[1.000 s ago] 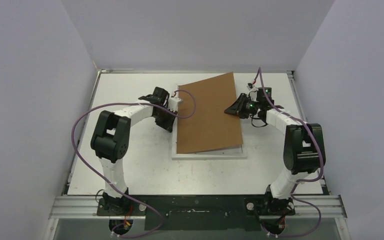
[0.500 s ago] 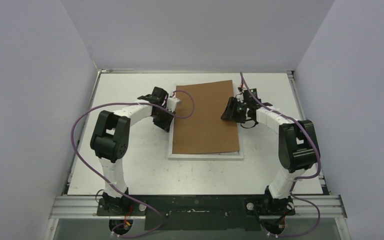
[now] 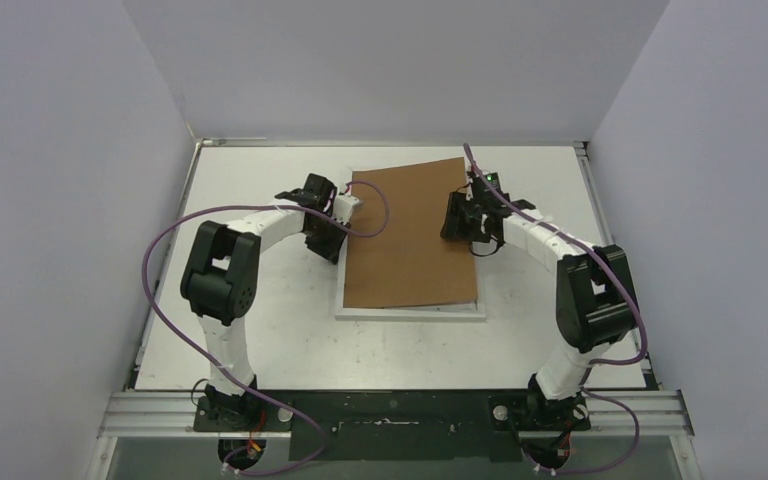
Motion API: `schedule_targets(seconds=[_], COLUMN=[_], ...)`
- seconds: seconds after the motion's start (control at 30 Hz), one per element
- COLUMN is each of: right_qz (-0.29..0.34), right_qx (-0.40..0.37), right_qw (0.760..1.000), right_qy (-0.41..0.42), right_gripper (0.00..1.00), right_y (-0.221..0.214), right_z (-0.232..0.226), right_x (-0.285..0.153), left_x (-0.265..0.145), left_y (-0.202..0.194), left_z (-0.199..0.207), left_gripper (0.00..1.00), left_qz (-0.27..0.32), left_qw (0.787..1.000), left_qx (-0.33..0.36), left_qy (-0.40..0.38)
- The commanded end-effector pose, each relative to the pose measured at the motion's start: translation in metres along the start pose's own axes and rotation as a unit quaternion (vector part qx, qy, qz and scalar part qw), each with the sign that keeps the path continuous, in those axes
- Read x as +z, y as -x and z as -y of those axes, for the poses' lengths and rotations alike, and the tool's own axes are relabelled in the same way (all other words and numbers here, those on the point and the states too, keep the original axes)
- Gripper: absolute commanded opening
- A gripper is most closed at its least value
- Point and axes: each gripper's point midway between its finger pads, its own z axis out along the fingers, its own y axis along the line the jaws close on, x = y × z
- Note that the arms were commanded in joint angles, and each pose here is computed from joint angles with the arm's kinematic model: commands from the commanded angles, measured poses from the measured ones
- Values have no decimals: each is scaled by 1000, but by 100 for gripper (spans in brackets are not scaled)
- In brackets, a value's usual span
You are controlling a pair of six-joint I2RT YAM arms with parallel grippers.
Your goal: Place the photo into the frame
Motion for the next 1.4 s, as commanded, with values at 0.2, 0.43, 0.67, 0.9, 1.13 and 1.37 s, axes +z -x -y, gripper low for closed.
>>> schedule_targets(seconds=[0.2, 0.43, 0.67, 0.9, 1.13, 1.37], right_qz=[-34, -24, -27, -32, -27, 22], right_qx=[-87, -98, -105, -124, -127, -104], right_qw=[990, 985, 984, 977, 980, 984], right_qy=[-110, -138, -145, -171, -148, -144], right_gripper=[57, 62, 65, 68, 69, 63], right_y=[-28, -24, -28, -31, -28, 7], right_z=[17, 24, 25, 26, 10, 9], right_x=[-14, -31, -35, -39, -39, -46], left_x=[-17, -17, -19, -20, -20, -22], left_y=[27, 24, 24, 23, 21, 23], left_z=[16, 18, 19, 20, 21, 20], left_gripper=[19, 19, 19, 18, 18, 18], left_qz=[46, 40, 39, 38, 36, 40], left_qw=[998, 999, 998, 998, 998, 998], left_qx=[19, 18, 17, 18, 17, 17], left_qy=[-25, -31, -34, -36, -38, -38])
